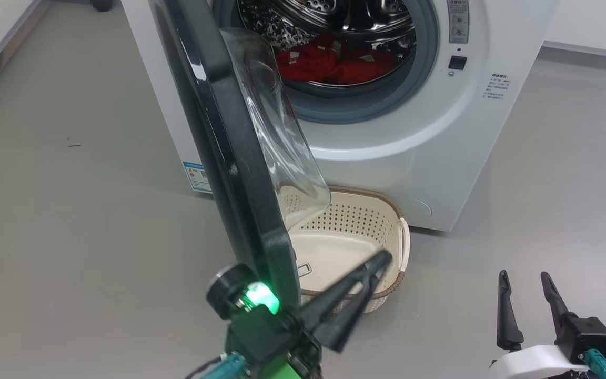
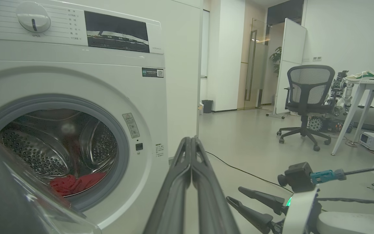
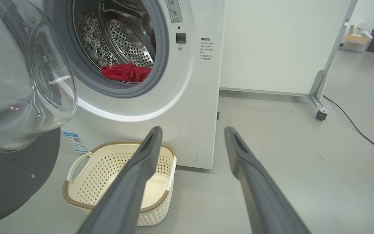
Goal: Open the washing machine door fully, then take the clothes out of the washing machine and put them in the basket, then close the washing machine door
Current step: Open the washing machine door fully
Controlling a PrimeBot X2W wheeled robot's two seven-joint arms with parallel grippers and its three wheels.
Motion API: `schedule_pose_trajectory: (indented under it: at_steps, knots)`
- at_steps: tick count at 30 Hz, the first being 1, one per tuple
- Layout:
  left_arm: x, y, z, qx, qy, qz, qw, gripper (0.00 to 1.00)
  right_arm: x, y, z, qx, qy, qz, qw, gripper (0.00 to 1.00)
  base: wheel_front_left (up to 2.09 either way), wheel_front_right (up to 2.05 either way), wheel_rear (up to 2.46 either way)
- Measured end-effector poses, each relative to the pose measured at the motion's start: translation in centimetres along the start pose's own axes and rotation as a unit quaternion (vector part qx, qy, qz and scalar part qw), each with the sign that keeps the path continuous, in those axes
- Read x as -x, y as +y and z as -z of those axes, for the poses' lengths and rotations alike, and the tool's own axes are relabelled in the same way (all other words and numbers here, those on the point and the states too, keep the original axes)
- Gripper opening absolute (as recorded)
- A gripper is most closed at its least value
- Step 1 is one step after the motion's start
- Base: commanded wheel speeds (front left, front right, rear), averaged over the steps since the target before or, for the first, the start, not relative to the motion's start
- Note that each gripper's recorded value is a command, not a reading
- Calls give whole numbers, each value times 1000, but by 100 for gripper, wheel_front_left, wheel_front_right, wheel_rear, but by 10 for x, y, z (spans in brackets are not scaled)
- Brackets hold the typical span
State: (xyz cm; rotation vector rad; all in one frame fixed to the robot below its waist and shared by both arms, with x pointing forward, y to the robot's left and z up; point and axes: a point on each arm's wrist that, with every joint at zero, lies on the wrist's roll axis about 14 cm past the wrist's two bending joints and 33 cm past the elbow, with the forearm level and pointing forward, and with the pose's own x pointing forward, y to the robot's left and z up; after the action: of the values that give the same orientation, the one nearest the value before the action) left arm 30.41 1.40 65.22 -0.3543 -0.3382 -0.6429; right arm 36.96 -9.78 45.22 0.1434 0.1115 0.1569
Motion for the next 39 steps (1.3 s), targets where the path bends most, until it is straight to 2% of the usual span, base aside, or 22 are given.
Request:
schedule_pose_trajectory:
  at_steps: [4,8,15,22,39]
  knots:
    - [10,-5,28,14,64,7,998,0,-1,0,3,-1,4,0,1000,100,0,0,0]
    - [21,11,50,10,113,-15,993,0,-1,0,5,2,7,-1,1000,100,0,0,0]
    - [31,40,67,-5,154,-60,986,0,-1,-1,9,1,13,1,1000,100,0,0,0]
    - [38,61,73,-12,171,-98,980,0,0,-4,10,0,15,5,1000,100,0,0,0]
    - [45,74,71,-18,172,-127,977,0,-4,1,13,-1,20,-2,1000,100,0,0,0]
